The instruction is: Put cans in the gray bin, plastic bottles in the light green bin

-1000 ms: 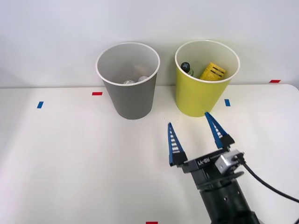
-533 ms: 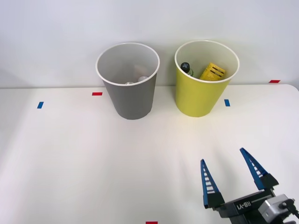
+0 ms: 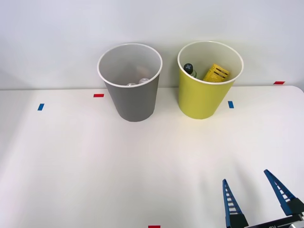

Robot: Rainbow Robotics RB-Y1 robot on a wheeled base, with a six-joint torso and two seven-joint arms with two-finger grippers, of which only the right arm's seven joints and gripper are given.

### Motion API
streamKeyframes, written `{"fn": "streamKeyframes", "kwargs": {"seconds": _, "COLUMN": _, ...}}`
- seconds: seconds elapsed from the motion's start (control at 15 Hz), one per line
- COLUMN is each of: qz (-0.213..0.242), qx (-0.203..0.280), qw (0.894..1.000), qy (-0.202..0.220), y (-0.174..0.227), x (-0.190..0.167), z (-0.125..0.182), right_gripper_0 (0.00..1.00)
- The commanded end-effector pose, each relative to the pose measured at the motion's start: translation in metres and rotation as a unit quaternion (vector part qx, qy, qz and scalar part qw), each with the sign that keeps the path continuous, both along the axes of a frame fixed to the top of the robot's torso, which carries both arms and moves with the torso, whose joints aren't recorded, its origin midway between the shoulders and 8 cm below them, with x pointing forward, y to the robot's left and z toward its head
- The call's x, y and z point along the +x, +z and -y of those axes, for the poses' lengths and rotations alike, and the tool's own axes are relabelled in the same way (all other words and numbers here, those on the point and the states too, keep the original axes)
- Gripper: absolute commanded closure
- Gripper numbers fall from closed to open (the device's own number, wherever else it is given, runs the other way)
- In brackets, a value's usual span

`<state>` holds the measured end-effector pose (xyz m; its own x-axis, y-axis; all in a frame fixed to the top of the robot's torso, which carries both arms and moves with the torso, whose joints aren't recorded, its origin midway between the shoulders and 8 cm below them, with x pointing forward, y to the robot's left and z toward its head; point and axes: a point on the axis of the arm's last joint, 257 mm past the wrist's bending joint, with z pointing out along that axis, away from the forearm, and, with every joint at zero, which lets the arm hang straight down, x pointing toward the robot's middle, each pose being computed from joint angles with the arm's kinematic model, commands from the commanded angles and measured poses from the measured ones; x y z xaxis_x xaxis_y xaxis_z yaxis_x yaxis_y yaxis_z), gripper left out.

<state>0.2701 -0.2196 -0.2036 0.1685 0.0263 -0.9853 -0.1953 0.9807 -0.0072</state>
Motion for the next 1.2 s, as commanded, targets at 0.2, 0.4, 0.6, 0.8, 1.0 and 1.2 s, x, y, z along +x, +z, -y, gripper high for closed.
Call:
{"fn": "streamKeyframes", "kwargs": {"seconds": 0.2, "qz": -0.010, "qx": 0.003, "qw": 1.000, "qy": -0.016, "y": -0.007, "x": 0.000, "z": 0.002, "right_gripper_0": 0.00}}
{"fn": "streamKeyframes", "kwargs": {"seconds": 0.4, "qz": -0.014, "qx": 0.011, "qw": 1.000, "qy": -0.021, "y": -0.012, "x": 0.002, "z": 0.000, "right_gripper_0": 0.00}}
{"fn": "streamKeyframes", "kwargs": {"seconds": 0.6, "qz": -0.016, "qx": 0.046, "qw": 0.999, "qy": -0.007, "y": -0.018, "x": 0.001, "z": -0.004, "right_gripper_0": 0.00}}
{"fn": "streamKeyframes", "kwargs": {"seconds": 0.8, "qz": -0.009, "qx": 0.074, "qw": 0.997, "qy": -0.002, "y": -0.031, "x": -0.004, "z": -0.003, "right_gripper_0": 0.00}}
{"fn": "streamKeyframes", "kwargs": {"seconds": 1.0, "qz": -0.005, "qx": 0.063, "qw": 0.998, "qy": -0.005, "y": -0.041, "x": -0.023, "z": 0.001, "right_gripper_0": 0.00}}
{"fn": "streamKeyframes", "kwargs": {"seconds": 1.2, "qz": -0.010, "qx": 0.006, "qw": 1.000, "qy": -0.024, "y": -0.047, "x": -0.054, "z": 0.007, "right_gripper_0": 0.00}}
